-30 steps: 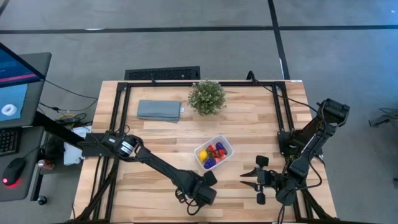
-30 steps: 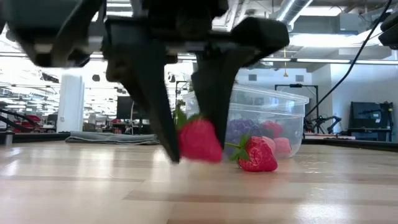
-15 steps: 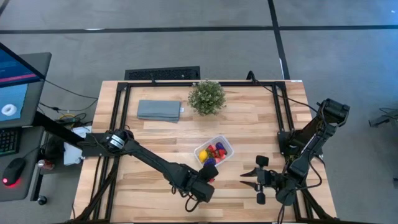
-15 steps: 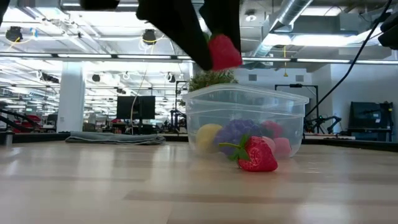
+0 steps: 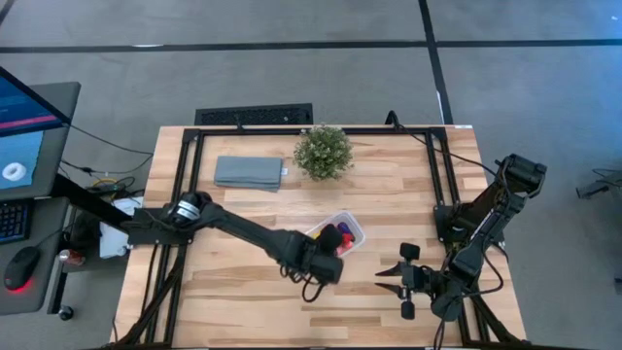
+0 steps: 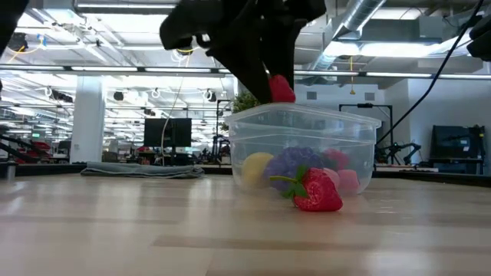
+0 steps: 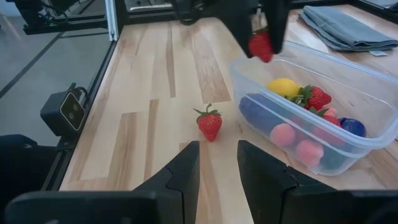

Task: Pick and placing Produce into tupperware
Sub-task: Put the red strawberry into the transparent bin

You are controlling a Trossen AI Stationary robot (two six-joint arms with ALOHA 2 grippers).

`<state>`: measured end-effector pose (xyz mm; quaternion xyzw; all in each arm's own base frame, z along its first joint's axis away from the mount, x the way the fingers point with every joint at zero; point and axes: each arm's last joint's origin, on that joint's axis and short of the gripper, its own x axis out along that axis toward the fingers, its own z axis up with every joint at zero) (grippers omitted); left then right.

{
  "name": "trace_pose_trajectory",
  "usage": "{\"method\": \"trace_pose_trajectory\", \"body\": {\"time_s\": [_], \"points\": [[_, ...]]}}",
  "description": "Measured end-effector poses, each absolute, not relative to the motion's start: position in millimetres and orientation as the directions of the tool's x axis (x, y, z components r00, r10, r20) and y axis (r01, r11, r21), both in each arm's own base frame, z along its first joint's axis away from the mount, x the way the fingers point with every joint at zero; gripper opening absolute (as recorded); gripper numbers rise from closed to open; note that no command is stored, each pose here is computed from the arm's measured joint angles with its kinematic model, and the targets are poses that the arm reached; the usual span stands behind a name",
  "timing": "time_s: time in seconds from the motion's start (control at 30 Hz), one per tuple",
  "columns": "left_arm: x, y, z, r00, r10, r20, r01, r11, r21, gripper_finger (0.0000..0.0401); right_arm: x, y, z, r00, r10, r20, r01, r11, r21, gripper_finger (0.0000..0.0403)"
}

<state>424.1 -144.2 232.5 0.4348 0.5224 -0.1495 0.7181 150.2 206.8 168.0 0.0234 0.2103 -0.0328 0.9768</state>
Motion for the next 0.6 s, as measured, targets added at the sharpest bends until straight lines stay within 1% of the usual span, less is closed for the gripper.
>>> {"method": "trace_pose_trajectory", "body": {"time_s": [0.13, 0.33, 0.6], "points": [[428.6, -130.7, 232.5, 0.402, 0.252, -0.880, 0.666, 0.579, 0.470, 0.0141, 150.2, 206.8, 168.0, 0.909, -0.054, -0.413, 0.074, 0.997, 0.032, 0.0132], [435.5, -103.9, 232.4, 0.383, 0.276, -0.882, 0.618, 0.632, 0.467, 0.0143, 150.2, 206.7, 167.9, 0.909, -0.055, -0.413, 0.074, 0.997, 0.030, 0.0132], [439.5, -80.4, 232.0, 0.357, 0.289, -0.888, 0.578, 0.678, 0.454, 0.0172, 150.2, 206.7, 167.8, 0.909, -0.055, -0.413, 0.074, 0.997, 0.030, 0.0132]]}}
